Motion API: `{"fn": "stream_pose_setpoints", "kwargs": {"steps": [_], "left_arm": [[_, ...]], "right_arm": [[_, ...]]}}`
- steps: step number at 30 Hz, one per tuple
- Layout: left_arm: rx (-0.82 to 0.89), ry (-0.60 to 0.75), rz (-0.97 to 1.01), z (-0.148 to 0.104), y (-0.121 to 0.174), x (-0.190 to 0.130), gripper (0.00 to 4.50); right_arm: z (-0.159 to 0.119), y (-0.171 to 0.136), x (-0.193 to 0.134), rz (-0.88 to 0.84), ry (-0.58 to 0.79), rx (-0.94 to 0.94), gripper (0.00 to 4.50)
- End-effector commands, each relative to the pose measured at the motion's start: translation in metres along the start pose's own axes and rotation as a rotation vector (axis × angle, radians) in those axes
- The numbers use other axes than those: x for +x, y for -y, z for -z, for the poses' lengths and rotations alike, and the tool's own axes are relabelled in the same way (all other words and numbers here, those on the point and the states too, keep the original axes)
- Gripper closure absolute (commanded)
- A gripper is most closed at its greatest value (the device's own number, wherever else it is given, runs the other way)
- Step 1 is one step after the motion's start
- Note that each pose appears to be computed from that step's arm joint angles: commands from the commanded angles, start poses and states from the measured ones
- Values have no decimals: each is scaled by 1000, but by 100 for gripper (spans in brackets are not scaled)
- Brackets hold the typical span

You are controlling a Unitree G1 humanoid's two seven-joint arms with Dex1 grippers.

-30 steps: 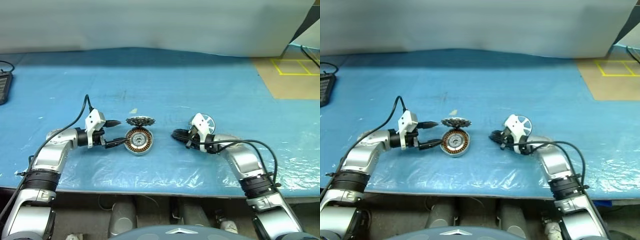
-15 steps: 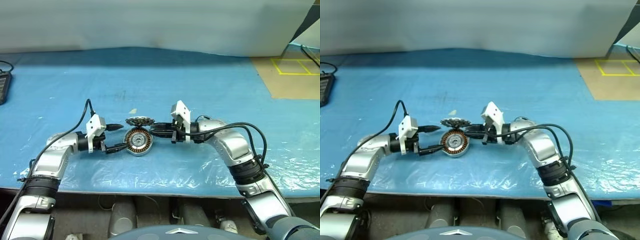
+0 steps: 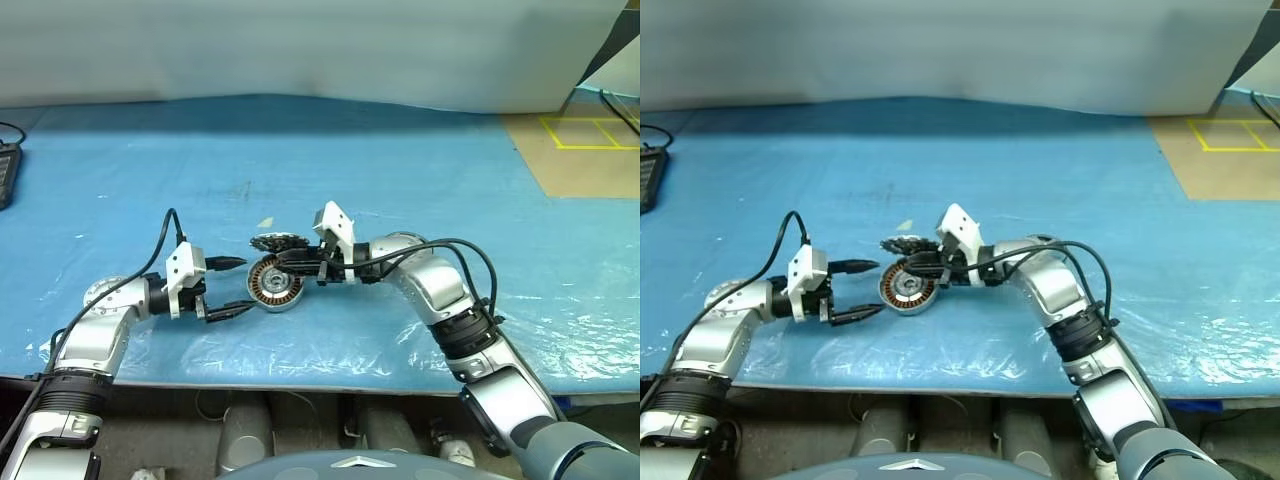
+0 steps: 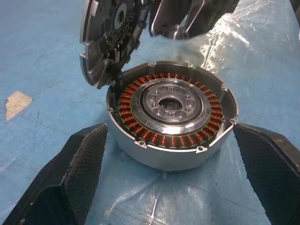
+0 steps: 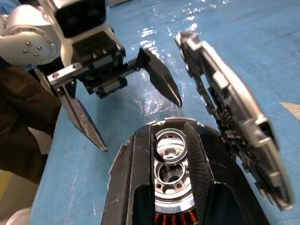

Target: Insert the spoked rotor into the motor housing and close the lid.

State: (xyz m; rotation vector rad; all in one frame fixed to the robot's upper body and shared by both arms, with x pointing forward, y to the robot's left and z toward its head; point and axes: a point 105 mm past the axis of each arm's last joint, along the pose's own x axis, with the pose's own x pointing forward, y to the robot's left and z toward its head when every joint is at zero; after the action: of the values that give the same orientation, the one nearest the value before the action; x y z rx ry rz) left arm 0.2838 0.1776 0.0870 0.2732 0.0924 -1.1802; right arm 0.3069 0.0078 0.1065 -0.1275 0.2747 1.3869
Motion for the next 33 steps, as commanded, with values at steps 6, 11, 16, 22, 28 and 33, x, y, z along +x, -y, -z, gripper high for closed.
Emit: {"fn": "stream_pose_setpoints", "kwargs": {"steps": [6, 11, 16, 22, 28, 33], "left_arm": [[35, 34, -34, -8, -1, -2, 0], [38, 38, -45, -12, -3, -1, 0], [34, 38, -53, -14, -3, -1, 0], [34, 33, -61, -13, -4, -2, 0], [32, 18, -71, -6, -3, -8, 0], [31, 9, -79, -2, -4, -11, 0]], "right_arm": [[1, 8, 4, 18, -15, -55, 393], [3, 5, 7, 11, -23, -59, 393], [2, -2, 14, -17, -11, -45, 393], [3, -7, 21, -35, -10, -22, 393], [10, -9, 24, -46, -27, 12, 393], [12, -8, 23, -42, -34, 27, 393]]}}
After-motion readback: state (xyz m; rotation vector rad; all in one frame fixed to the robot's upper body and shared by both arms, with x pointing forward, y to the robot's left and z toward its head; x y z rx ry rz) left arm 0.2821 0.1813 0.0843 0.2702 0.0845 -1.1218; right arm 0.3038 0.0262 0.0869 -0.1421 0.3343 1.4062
